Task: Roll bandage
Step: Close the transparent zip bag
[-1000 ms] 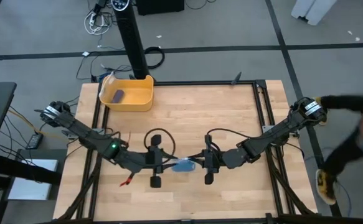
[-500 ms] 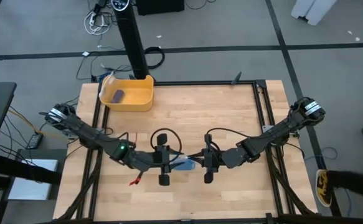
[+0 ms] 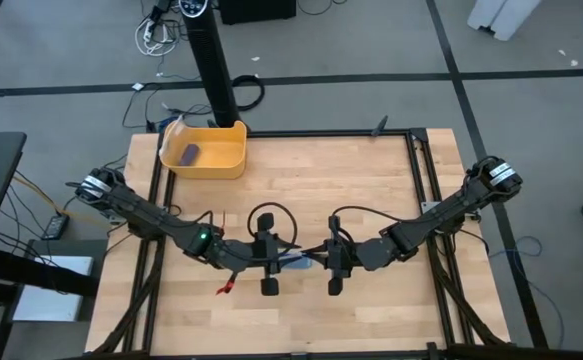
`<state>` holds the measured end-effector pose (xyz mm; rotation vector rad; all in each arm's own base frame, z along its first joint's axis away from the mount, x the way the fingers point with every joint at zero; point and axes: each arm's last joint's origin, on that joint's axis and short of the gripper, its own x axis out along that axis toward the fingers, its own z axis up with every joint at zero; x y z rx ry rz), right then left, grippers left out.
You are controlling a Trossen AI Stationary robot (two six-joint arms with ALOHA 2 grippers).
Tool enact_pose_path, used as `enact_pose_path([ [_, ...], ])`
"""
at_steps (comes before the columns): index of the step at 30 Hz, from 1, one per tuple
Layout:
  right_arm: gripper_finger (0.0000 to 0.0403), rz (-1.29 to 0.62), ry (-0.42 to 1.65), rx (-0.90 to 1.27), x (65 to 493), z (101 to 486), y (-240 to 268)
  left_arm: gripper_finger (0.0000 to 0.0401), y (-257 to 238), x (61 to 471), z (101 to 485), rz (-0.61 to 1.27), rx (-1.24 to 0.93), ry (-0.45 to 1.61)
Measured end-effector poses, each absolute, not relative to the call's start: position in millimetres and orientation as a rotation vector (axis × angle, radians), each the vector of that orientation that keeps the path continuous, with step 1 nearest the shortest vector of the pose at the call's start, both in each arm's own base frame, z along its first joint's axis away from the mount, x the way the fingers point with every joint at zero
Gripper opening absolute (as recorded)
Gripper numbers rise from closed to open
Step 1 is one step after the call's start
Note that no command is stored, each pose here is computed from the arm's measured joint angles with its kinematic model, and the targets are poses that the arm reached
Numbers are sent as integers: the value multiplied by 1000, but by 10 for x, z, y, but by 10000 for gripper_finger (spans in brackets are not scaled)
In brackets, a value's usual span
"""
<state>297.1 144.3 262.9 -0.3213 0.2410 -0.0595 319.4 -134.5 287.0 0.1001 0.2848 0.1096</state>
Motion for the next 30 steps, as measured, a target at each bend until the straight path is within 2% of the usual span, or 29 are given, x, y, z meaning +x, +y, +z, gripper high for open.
enact_pose_path([
  [15, 0, -53, 241, -326, 2965, 2627, 1456, 25, -1348, 3219, 2820, 88, 163, 308],
  [30, 0, -48, 241, -326, 2962, 2621, 1473, 22, -1421, 3154, 2768, 102, 231, 368],
])
